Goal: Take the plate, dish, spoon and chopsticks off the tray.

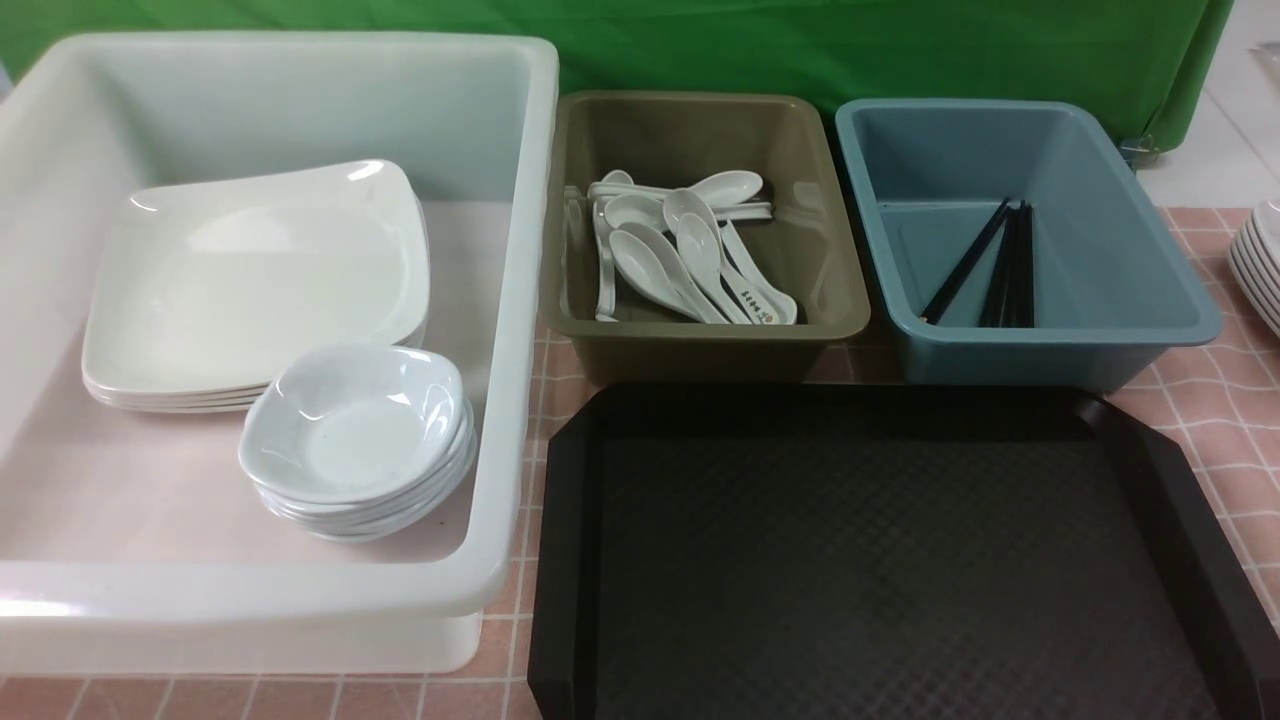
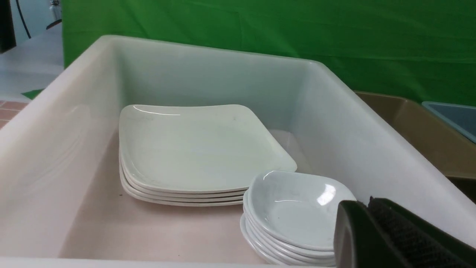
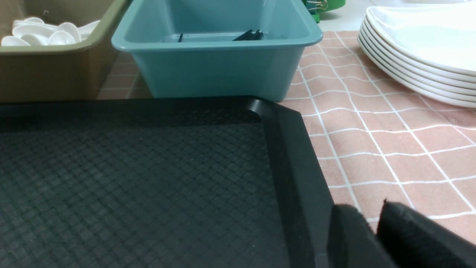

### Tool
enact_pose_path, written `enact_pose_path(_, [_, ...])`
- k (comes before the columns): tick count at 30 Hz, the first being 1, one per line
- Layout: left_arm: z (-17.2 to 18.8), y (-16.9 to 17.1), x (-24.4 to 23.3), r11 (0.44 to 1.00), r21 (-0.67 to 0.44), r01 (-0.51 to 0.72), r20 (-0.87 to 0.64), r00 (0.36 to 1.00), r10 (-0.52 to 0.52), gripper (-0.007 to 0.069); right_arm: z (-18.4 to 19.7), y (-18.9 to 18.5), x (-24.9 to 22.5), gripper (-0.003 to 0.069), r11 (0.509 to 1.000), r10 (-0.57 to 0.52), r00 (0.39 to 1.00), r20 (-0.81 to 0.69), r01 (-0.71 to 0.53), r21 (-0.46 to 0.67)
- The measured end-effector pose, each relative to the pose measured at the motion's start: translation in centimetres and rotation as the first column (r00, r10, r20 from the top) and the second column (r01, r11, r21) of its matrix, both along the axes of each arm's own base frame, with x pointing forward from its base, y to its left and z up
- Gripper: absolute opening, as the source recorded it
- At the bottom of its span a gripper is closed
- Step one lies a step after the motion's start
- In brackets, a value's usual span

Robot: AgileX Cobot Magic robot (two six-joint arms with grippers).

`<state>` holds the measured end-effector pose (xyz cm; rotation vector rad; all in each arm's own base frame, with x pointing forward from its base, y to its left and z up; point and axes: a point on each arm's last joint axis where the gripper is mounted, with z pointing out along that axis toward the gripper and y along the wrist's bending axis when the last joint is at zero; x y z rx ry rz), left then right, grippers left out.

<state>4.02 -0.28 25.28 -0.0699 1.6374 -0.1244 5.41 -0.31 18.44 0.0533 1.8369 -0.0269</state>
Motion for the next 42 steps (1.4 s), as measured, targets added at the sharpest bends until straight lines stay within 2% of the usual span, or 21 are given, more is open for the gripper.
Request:
enact_pose_path(6, [-1.6,0.2,0.6,0.998,0.052,-0.018,0.009,1.0,0.018,0.0021,0.0,0.0,0.0,0.0199,1.0,0.0,1.0,0.0,0.0,0.0])
enact_pose_path(11, [-5.4,0.2,1.6,0.998,0.055,-0.02,-0.006,1.0,0.02,0.0021,0.0,0.0,0.0,0.0211,1.0,0.0,1.0,0.0,0.0,0.0])
enact_pose_path(18, [-6.1,0.2,1.6,0.998,0.061,-0.016,-0.064,0.998,0.02,0.0021,0.0,0.0,0.0,0.0225,1.0,0.0,1.0,0.0,0.0,0.0])
enact_pose_path(42, [-6.1,0.2,1.6,0.998,0.059,-0.017,-0.065,0.998,0.02,0.0021,0.0,0.0,0.0,0.024,1.0,0.0,1.0,0.0,0.0,0.0])
